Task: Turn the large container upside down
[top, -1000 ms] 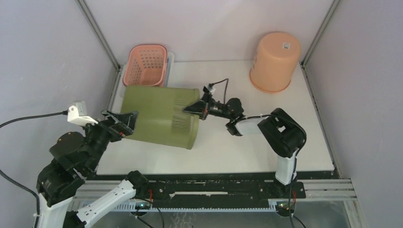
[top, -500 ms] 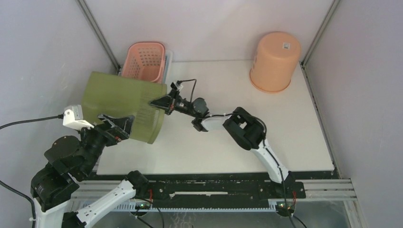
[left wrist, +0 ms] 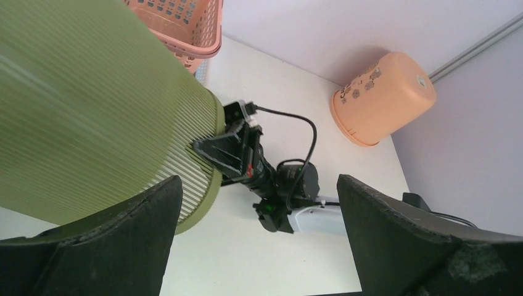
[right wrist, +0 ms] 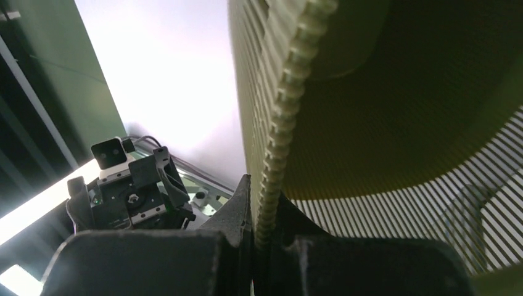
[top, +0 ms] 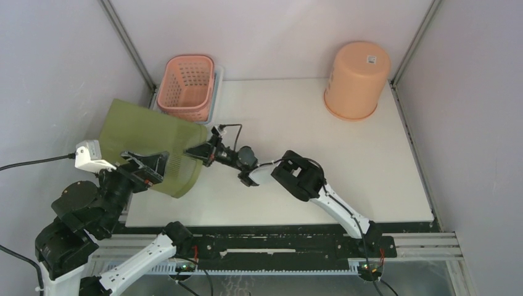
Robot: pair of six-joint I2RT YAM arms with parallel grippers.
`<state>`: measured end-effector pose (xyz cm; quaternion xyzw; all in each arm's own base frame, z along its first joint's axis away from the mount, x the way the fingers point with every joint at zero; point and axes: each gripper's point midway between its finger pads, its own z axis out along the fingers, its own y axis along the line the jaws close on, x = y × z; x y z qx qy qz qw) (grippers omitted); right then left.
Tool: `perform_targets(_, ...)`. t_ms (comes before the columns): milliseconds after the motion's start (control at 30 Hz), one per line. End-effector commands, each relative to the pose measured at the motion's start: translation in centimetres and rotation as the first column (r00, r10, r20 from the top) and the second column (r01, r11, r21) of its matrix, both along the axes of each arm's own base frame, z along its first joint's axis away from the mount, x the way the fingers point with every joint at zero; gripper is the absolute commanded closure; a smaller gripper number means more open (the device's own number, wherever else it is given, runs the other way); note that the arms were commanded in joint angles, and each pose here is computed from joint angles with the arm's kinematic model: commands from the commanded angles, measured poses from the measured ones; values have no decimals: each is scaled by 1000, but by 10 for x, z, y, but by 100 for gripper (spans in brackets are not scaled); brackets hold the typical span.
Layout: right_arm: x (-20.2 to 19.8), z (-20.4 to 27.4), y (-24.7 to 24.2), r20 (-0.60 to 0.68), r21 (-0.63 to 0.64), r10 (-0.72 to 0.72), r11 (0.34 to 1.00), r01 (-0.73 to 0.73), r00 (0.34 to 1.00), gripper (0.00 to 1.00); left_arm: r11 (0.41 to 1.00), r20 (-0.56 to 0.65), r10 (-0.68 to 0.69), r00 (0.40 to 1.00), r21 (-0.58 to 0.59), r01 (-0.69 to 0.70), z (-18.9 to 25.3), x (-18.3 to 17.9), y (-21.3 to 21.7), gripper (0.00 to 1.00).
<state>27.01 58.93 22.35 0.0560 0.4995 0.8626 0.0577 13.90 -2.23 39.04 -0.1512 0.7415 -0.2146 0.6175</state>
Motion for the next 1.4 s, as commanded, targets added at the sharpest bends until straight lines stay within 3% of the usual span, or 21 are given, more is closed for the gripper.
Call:
perform_targets(0,-9,9,-32,88,-6,-58,998,59,994,100,1000,29,21,999,4,-21,4,1,5,0)
perform_targets(67,-9,-6,-41,81,-58,-67,996,72,994,98,1000,27,23,999,5,-23,2,3,4,0)
perform_targets(200,-6,-26,-52,59,-119,-57,991,64,997,48,1000,23,11,1000,5,-11,-1,7,-3,0)
perform_targets(300,-5,-41,-60,34,-160,-67,985,72,997,34,1000,20,9,1000,7,-9,-3,9,-5,0)
perform_targets(467,-2,-75,-76,-26,-243,-97,966,88,995,36,1000,16,11,1000,9,-11,-5,11,-5,0)
perform_targets(567,-2,-89,-88,-35,-290,-112,952,97,993,47,1000,16,5,1000,5,-5,-5,11,-7,0)
perform_targets(900,-3,-117,-133,-67,-473,-166,874,115,984,46,1000,14,-11,1000,-1,11,-7,15,-15,0)
perform_targets(1033,-4,-131,-160,-50,-611,-202,781,130,978,36,1000,5,0,1000,11,0,-11,19,-15,0)
perform_targets(1100,-5,-144,-177,-50,-695,-221,708,125,974,17,1000,-3,18,1000,20,-18,-16,21,-14,0)
perform_targets(1133,-5,-150,-186,-47,-731,-225,672,119,973,2,999,-9,35,999,28,-35,-18,23,-11,0)
perform_targets(1367,-13,-148,-253,86,-845,-264,491,211,961,0,975,-34,212,977,76,-209,-39,29,17,0)
